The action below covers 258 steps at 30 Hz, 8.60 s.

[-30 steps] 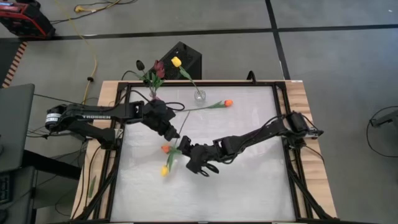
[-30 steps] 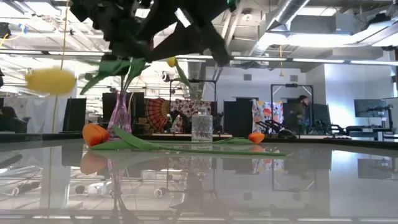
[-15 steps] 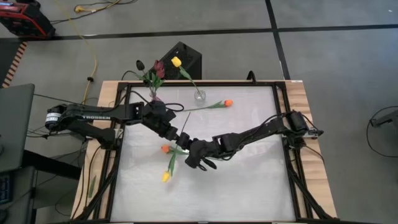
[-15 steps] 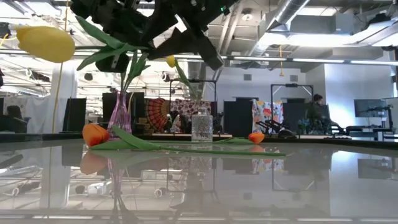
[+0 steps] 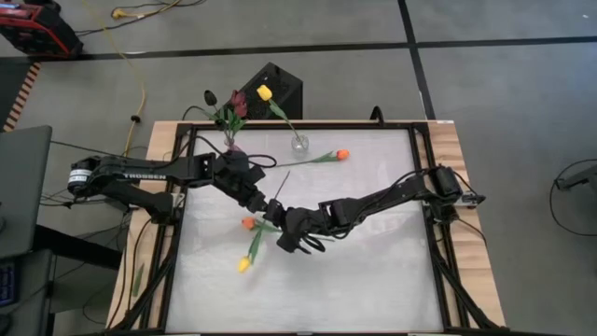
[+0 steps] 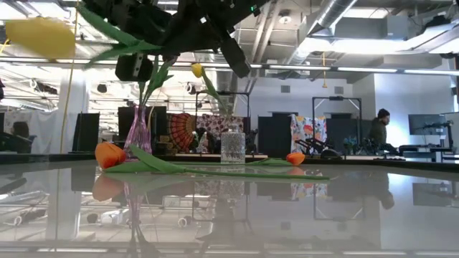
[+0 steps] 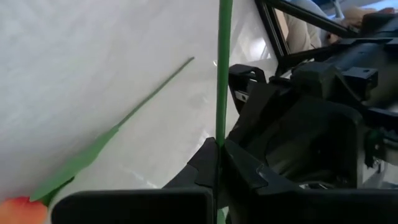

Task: Sort flowers into vase by color
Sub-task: Put the yellow flower into the transparent vase

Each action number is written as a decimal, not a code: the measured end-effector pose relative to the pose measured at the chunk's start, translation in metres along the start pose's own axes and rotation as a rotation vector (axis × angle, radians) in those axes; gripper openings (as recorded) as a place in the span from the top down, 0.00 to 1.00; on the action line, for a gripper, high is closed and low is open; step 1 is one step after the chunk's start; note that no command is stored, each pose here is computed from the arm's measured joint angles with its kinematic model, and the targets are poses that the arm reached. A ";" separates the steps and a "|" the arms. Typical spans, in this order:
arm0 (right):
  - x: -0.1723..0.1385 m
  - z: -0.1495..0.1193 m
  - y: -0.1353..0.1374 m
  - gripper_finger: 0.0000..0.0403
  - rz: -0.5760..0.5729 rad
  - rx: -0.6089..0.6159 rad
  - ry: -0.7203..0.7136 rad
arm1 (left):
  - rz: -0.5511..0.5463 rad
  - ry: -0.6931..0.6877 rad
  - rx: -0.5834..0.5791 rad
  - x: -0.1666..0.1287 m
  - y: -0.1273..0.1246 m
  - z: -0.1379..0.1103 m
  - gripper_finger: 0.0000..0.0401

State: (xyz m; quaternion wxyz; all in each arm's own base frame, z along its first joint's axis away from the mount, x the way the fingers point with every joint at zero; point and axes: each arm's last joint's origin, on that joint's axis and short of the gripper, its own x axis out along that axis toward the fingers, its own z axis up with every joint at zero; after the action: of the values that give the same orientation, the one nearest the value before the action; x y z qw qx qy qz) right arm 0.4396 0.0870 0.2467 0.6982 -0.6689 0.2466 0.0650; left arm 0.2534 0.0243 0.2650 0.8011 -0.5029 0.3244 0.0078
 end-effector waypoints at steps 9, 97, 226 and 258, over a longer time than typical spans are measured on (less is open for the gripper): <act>-0.005 0.005 0.007 0.95 0.061 0.047 0.009 | 0.014 -0.010 0.068 -0.002 0.001 0.001 0.96; -0.011 -0.314 0.038 0.95 -0.672 1.599 -0.592 | 0.132 -0.558 0.688 -0.015 0.117 -0.122 0.96; -0.087 -0.339 0.029 0.95 0.089 1.487 0.606 | 0.132 -0.512 0.687 -0.014 0.120 -0.124 0.96; -0.134 -0.114 0.094 0.95 -0.227 1.654 -0.723 | -0.208 -0.922 0.966 -0.028 0.043 -0.092 0.94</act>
State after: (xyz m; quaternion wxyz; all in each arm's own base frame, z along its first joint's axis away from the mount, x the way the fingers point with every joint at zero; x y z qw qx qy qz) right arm 0.2536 0.0178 0.2216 0.9925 0.0864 -0.0867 0.0040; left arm 0.1696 -0.0201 0.2189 0.9891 -0.0621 -0.1336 -0.0017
